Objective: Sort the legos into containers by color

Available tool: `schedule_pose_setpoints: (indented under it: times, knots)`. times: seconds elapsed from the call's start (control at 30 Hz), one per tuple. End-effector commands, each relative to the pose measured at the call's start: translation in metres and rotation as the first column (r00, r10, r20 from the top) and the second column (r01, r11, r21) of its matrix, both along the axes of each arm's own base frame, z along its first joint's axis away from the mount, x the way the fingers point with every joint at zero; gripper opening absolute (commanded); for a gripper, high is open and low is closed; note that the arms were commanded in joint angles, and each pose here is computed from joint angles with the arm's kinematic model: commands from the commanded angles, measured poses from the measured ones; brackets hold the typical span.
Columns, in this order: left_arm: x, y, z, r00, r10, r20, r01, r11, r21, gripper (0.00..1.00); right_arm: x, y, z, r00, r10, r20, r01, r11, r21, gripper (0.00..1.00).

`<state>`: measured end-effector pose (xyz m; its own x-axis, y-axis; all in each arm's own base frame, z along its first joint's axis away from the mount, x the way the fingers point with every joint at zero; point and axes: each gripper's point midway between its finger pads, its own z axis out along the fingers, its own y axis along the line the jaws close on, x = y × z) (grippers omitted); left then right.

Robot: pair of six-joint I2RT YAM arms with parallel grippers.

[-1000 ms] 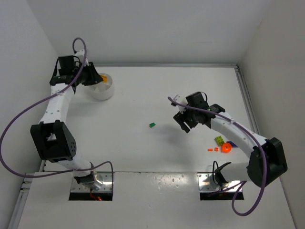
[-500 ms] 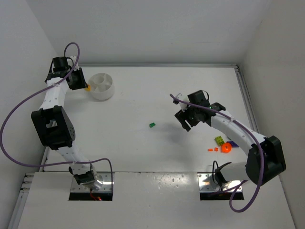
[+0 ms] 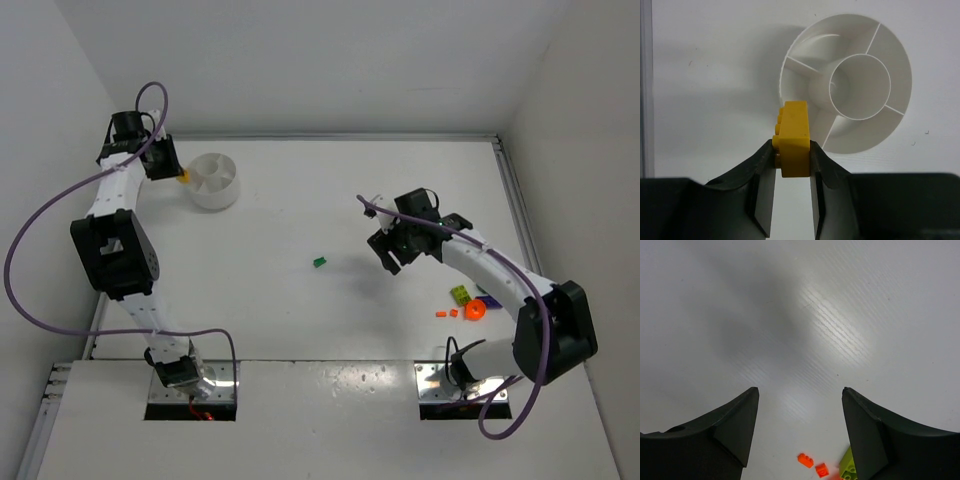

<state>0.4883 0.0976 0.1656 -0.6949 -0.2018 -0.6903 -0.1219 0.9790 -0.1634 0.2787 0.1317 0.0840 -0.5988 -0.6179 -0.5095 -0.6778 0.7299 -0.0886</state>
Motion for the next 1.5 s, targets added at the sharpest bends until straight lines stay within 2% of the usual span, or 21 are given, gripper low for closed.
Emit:
schedule_pose_setpoints:
  times: [0.0,0.5,0.63,0.8,0.87,1.17,1.27,1.37,1.47]
  knots:
    - [0.013,0.004,0.019,0.998,-0.007,0.057,0.007,1.0,-0.005,0.09,0.014,0.009,0.015,0.999,-0.008,0.036,0.007,0.999,0.041,0.68]
    - [0.027,0.001,-0.006,1.0,-0.017,0.018,0.018,0.998,-0.055,0.11,0.013,0.011,0.008,1.0,-0.003,0.008,0.003,0.999,0.036,0.68]
    - [0.03,-0.001,-0.012,1.0,-0.02,0.007,0.02,0.998,-0.052,0.17,0.013,0.011,0.008,1.0,-0.003,0.008,0.003,0.999,0.036,0.68]
    - [0.032,-0.004,-0.014,1.0,-0.023,-0.002,0.023,0.999,-0.048,0.32,0.013,0.011,0.008,1.0,-0.003,0.008,0.003,0.999,0.036,0.68]
    - [0.034,-0.004,-0.015,1.0,-0.023,-0.002,0.022,0.999,-0.048,0.34,0.013,0.011,0.008,1.0,-0.003,0.008,0.003,0.999,0.036,0.68]
    - [0.048,-0.013,0.01,0.996,-0.042,0.079,0.049,0.994,-0.1,0.54,0.009,0.008,0.002,1.0,-0.003,-0.009,0.004,1.0,0.028,0.68]
    - [0.05,-0.013,0.021,0.994,-0.036,0.102,0.046,0.994,-0.1,0.55,0.01,0.007,0.009,1.0,-0.009,0.016,0.009,1.0,0.03,0.68]
    - [0.047,-0.014,0.053,0.986,-0.038,0.165,0.052,0.996,-0.079,0.55,0.01,-0.001,0.013,0.998,-0.041,0.046,0.04,0.999,0.026,0.68]
    - [0.033,-0.024,0.076,0.973,-0.094,0.212,0.109,0.992,-0.063,0.55,0.003,-0.017,0.008,0.996,-0.076,0.048,0.076,0.997,0.005,0.68]
